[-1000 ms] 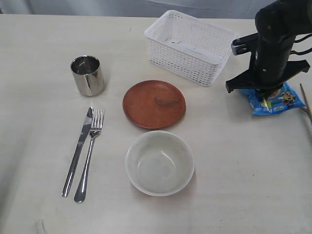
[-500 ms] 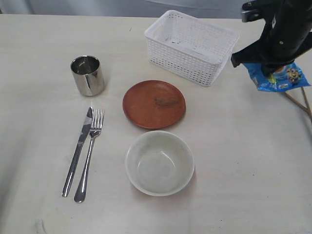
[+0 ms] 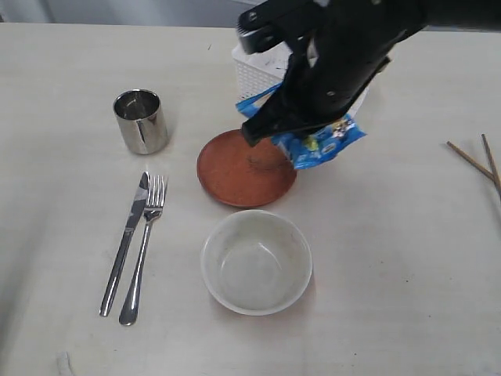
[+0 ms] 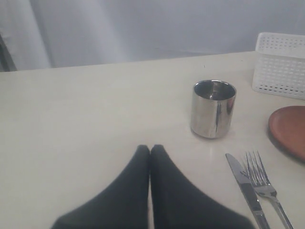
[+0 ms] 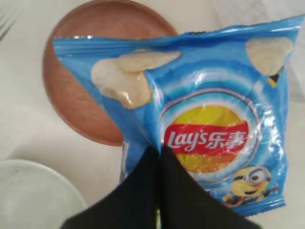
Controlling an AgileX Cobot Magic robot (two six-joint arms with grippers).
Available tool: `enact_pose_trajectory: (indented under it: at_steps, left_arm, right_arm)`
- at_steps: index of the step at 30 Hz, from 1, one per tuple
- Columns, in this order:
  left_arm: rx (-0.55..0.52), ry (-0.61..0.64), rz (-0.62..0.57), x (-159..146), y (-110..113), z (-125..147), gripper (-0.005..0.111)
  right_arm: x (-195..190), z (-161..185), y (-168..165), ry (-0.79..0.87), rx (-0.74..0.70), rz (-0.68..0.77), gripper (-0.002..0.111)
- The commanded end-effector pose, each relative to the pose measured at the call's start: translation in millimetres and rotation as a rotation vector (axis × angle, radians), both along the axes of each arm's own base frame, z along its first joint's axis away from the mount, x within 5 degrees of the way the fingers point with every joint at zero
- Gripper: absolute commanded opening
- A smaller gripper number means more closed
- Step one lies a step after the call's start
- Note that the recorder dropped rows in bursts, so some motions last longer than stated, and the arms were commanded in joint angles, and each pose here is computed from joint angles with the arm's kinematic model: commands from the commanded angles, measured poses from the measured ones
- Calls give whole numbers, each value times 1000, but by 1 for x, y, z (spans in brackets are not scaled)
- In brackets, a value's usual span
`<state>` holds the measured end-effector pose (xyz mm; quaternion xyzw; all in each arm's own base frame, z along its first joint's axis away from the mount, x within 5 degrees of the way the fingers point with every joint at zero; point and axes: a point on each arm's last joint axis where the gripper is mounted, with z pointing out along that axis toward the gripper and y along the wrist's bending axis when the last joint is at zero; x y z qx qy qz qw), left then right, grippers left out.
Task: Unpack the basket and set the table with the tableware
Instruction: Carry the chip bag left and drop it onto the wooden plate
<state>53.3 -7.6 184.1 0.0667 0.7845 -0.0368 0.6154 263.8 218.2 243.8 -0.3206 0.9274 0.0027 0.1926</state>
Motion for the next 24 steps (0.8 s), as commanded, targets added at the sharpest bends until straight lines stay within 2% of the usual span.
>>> enact_pose_trajectory:
  at_steps: [1,7,14,16,21,24]
  left_arm:
    - [-8,-7,-5,0,0,0,0]
    - [-8,-7,-5,0,0,0,0]
    - [-8,-7,-5,0,0,0,0]
    - [-8,-7,-5,0,0,0,0]
    - [-8,-7,-5,0,0,0,0]
    - [-8,-7,-5,0,0,0,0]
  right_arm:
    - [7,-19,36,16,-8,63,0]
    - [27,-45,62,54,-44,67,0]
    - [31,-71,65,127,-120,59,2]
    - [31,-71,65,123,-118,65,11]
    - [33,-65,67,111,-111,64,52]
    - [34,-54,68,123,-133,67,64]
